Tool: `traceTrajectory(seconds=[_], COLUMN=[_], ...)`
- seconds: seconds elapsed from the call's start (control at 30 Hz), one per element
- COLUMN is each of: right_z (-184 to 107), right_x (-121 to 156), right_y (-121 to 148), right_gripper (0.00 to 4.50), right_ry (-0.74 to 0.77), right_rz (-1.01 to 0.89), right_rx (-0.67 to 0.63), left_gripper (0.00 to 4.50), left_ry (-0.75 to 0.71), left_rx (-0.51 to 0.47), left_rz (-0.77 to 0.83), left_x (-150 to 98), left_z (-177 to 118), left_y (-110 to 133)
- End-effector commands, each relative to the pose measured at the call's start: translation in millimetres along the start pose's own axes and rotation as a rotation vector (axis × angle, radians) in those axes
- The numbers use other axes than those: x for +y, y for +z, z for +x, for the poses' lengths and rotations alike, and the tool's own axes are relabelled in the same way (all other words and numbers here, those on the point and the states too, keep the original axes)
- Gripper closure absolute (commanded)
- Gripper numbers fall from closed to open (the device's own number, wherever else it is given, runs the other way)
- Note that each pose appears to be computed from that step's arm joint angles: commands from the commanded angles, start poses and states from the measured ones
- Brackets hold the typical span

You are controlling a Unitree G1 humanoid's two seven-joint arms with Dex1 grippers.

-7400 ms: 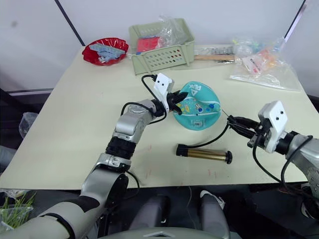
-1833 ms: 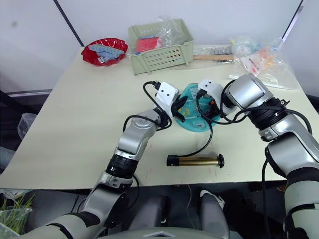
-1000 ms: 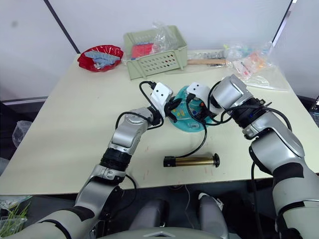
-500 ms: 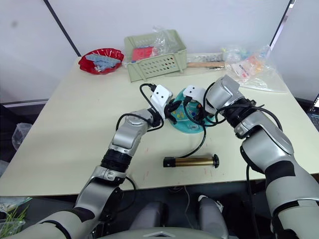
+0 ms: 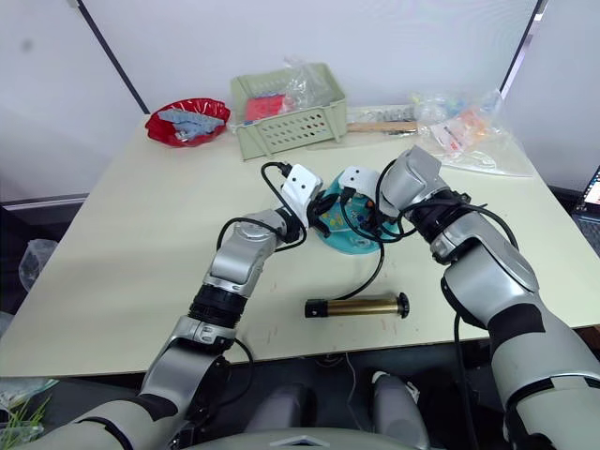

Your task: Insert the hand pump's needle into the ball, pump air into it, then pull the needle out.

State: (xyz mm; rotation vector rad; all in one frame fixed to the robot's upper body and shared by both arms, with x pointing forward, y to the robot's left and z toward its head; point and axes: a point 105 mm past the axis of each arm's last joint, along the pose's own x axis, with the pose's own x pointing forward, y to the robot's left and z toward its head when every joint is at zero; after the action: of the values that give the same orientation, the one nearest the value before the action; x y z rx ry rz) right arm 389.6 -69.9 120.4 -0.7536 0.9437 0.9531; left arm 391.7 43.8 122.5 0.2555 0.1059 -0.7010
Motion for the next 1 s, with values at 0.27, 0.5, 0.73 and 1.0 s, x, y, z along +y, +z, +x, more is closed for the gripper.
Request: traceTrajectory(seconds=[0.27, 0.5, 0.73, 1.0], right_z=[19.4, 1.9, -16.6, -13.0], right_x=[12.7, -1.9, -13.2, -8.6], right_y=[3.8, -9.1, -15.6, -20.1], right_gripper=[4.15, 4.15, 4.15, 4.15], right_ry=[0.015, -0.003, -0.051, -0.054], right_rz=[-0.157, -0.164, -0.191, -0.314], right_rx=[-0.003, -0.030, -0.064, 0.034], left_gripper=[4.49, 4.49, 4.49, 4.49], left_ry=[-0.172, -0.162, -0.158, -0.171], left_rx=[0.037, 0.034, 0.034, 0.028], left_rz=[-0.030, -0.032, -0.026, -0.042], left_x=[-46.0, -44.5, -43.6, -47.5], left_z=[10.2, 11.0, 11.4, 13.5], left_y=[-11.0, -11.8, -14.0, -13.8])
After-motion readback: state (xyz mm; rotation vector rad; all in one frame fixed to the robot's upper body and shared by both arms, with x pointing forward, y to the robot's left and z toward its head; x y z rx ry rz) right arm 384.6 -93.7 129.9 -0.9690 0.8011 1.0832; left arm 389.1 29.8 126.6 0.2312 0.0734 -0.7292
